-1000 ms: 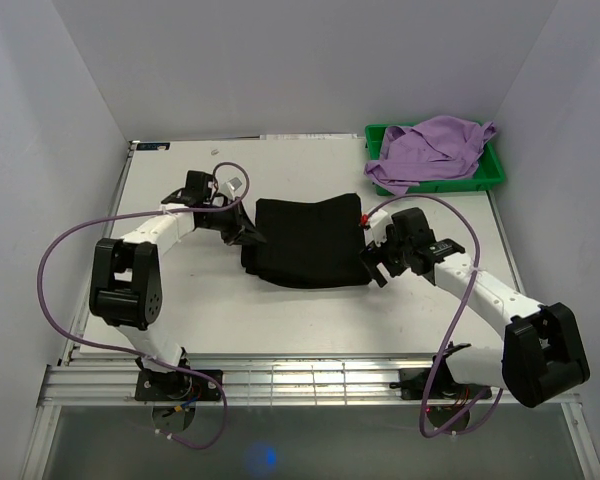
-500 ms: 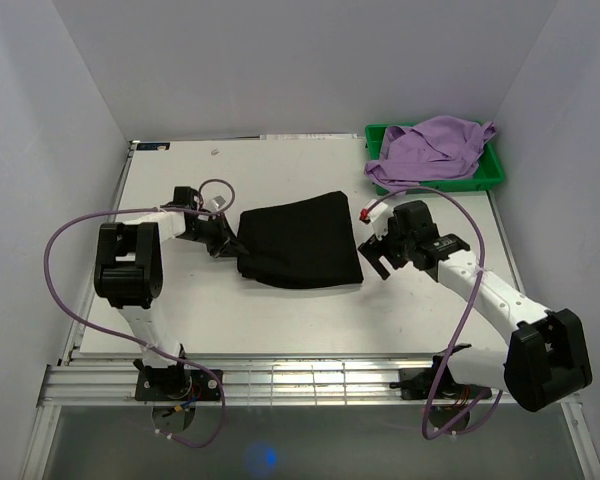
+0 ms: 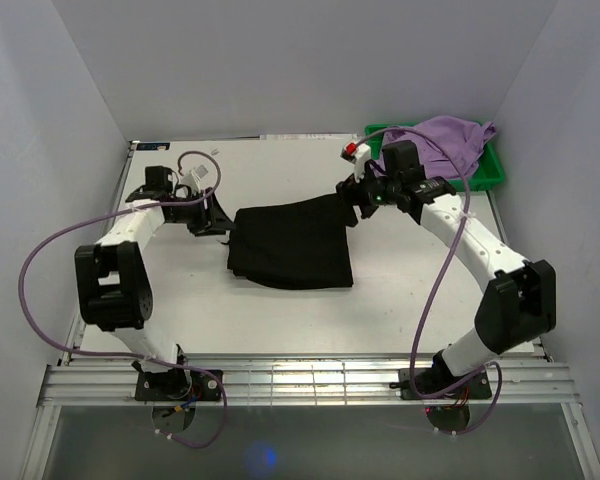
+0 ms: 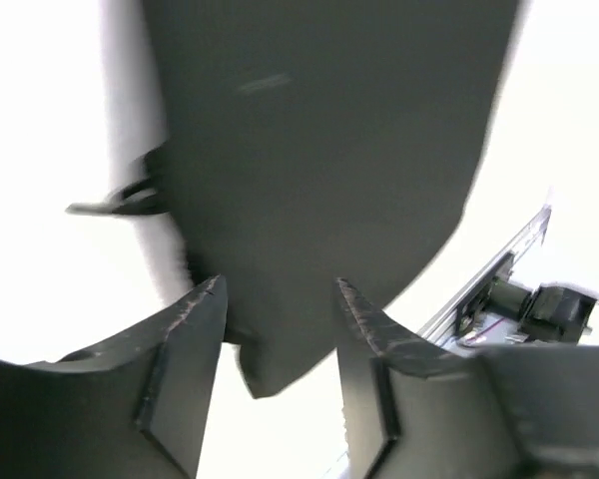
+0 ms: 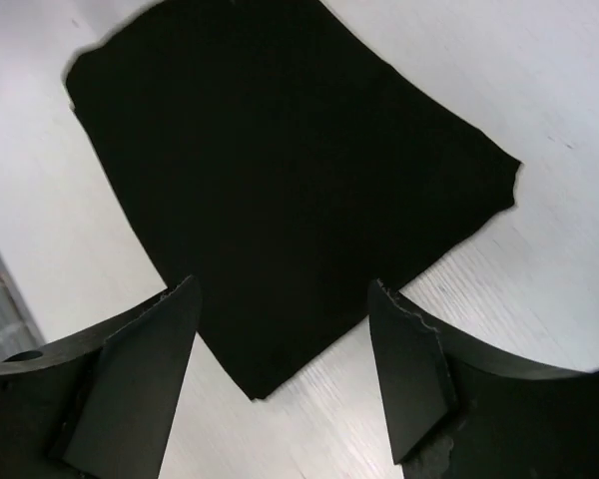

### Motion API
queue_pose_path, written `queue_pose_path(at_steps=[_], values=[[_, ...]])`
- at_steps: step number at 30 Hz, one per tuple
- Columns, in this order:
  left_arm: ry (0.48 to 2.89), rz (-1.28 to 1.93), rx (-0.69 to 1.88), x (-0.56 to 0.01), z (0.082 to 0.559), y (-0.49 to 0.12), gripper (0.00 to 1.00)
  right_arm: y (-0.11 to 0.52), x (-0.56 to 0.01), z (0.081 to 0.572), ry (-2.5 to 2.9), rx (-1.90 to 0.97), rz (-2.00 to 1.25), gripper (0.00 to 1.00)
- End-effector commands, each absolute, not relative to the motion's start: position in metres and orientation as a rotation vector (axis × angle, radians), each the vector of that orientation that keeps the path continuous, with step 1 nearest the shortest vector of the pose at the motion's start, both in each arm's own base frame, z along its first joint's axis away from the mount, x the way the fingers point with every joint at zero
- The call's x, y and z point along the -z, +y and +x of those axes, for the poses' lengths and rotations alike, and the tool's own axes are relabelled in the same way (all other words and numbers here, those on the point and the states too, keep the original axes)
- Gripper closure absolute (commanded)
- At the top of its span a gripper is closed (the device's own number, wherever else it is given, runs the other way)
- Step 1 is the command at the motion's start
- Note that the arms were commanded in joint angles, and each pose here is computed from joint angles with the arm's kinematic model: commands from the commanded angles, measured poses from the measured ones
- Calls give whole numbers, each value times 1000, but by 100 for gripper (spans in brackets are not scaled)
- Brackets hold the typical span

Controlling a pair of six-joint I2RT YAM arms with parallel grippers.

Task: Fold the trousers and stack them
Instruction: Fold the trousers

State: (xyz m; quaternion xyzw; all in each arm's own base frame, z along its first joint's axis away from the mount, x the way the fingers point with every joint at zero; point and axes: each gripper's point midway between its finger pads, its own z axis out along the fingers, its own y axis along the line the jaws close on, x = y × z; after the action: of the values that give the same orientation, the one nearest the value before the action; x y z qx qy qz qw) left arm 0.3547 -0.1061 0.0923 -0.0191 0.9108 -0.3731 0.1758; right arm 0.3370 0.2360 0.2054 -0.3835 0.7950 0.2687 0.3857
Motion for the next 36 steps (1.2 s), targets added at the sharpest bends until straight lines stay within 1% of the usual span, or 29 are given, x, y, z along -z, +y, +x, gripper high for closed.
queue_pose_path(at_steps=[1, 2, 4, 5, 6, 7, 8, 10, 12, 16, 18, 21, 23, 25, 27, 28, 29, 30, 31, 32, 33, 34, 35, 36], values=[[2131, 409, 1123, -215, 355, -129, 41, 274, -230, 339, 1988, -1013, -918, 28], [2111, 407, 1190, -222, 346, -141, 40, 279, -220, 346, 2031, -1066, -871, 30], [2044, 466, 1302, -236, 331, -166, 40, 290, -226, 356, 2005, -1150, -844, 34], [2096, 429, 1385, -226, 317, -182, 41, 294, -212, 365, 2041, -1188, -820, 35], [2120, 408, 1438, -219, 310, -190, 42, 301, -219, 372, 2033, -1246, -793, 36], [2093, 409, 1464, -216, 312, -196, 43, 304, -215, 377, 2047, -1274, -769, 37], [2180, 284, 1550, -196, 301, -203, 44, 305, -198, 386, 2091, -1303, -729, 36], [2200, 192, 1606, -175, 304, -207, 48, 307, -189, 396, 2109, -1353, -679, 37], [2279, 53, 1661, -146, 297, -208, 50, 304, -162, 407, 2163, -1358, -644, 39], [2420, -120, 1624, -89, 293, -201, 54, 293, -111, 423, 2269, -1309, -573, 39], [2487, -229, 1566, -60, 297, -192, 54, 288, -82, 429, 2331, -1269, -533, 39], [2554, -348, 1469, -29, 308, -176, 55, 283, -54, 435, 2389, -1224, -517, 39], [2557, -405, 1422, -21, 321, -164, 55, 283, -43, 436, 2413, -1221, -508, 39], [2587, -413, 1422, -23, 321, -161, 54, 289, -53, 439, 2391, -1230, -532, 37], [2530, -241, 1381, -46, 339, -161, 50, 297, -80, 443, 2330, -1238, -576, 30], [2534, -195, 1338, -64, 337, -161, 48, 301, -99, 448, 2294, -1236, -592, 23], [2480, -86, 1279, -84, 350, -159, 44, 305, -123, 450, 2253, -1222, -605, 19], [2458, -52, 1194, -97, 357, -155, 42, 306, -142, 452, 2222, -1211, -611, 13], [2448, -6, 1121, -119, 353, -156, 39, 306, -178, 454, 2154, -1187, -625, 4], [2400, 59, 1045, -145, 365, -157, 37, 305, -194, 456, 2124, -1162, -626, 0], [2370, 142, 979, -157, 366, -158, 36, 299, -208, 461, 2091, -1094, -627, 6], [2365, 166, 900, -166, 365, -162, 34, 294, -240, 460, 2026, -1039, -643, 10], [2308, 195, 854, -188, 365, -163, 16, 288, -248, 457, 2023, -992, -649, 10], [2289, 217, 795, -197, 365, -168, 11, 277, -256, 462, 2001, -886, -652, 10]])
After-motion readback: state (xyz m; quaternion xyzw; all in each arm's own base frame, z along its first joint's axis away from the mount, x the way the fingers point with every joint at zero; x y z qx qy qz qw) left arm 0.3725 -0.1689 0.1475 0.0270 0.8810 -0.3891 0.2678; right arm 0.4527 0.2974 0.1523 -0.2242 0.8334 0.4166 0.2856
